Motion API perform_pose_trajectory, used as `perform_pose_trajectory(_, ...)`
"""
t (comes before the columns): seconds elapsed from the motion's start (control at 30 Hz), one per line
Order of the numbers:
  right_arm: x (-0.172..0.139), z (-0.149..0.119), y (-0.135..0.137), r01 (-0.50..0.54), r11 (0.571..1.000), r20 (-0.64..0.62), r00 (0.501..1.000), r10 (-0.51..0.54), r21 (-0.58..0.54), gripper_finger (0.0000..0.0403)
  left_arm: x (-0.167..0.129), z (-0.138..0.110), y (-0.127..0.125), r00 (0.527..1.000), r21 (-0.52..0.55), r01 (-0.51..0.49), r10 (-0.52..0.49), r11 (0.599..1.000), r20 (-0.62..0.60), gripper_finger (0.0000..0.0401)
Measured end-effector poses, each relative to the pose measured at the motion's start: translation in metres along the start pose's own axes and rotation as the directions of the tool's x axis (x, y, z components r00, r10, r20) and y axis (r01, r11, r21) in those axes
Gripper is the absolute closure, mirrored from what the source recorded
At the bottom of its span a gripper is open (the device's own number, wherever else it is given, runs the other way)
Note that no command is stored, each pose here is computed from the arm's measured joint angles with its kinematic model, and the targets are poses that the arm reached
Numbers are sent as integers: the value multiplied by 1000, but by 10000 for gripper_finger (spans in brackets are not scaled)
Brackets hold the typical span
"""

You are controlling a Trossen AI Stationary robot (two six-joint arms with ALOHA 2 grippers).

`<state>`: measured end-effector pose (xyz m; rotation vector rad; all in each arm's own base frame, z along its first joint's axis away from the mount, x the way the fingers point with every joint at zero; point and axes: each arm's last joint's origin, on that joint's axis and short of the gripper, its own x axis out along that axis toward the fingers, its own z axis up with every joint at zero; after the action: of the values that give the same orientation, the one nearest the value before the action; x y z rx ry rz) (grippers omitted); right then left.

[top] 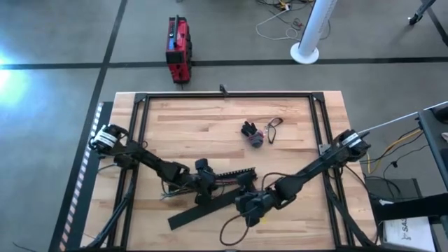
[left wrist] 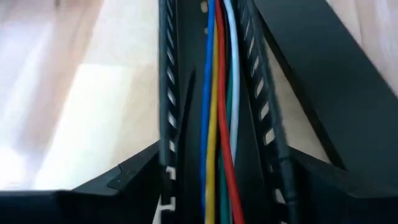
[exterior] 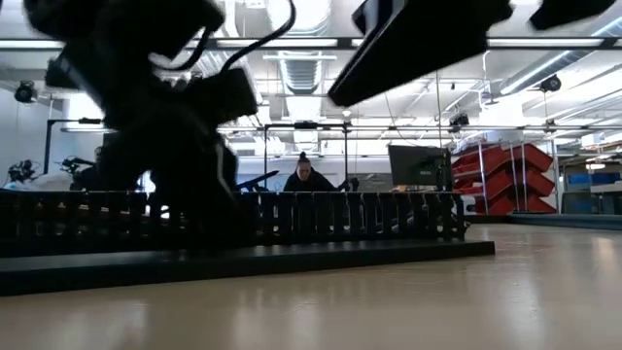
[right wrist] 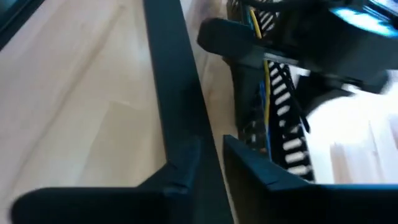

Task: Ziptie cables
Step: Put the ziptied cable wires into the black cable duct, then close the black cable duct

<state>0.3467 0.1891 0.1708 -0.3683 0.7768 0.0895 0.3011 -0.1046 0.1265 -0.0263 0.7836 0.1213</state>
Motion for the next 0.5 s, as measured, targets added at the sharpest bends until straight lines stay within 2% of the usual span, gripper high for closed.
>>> perform_pose_trajectory(0.1,18,-3,4,-3,1000,45,999,3,-15,301,-9,16,-1,996,36,-48,51,998,-79,128)
perform_pose_trajectory(0.23,45,-7,7,-66,997,135,988,70,-33,243,-26,33,0,972,92,-95,112,991,-205,124)
perform_pose_trajectory(0.37,74,-9,3,-164,986,274,949,158,-1,201,-53,49,-1,972,78,-92,106,993,-208,131)
perform_pose_trajectory(0.5,107,-19,-4,-213,977,329,924,193,25,174,-84,59,-2,989,24,-52,55,998,-136,144)
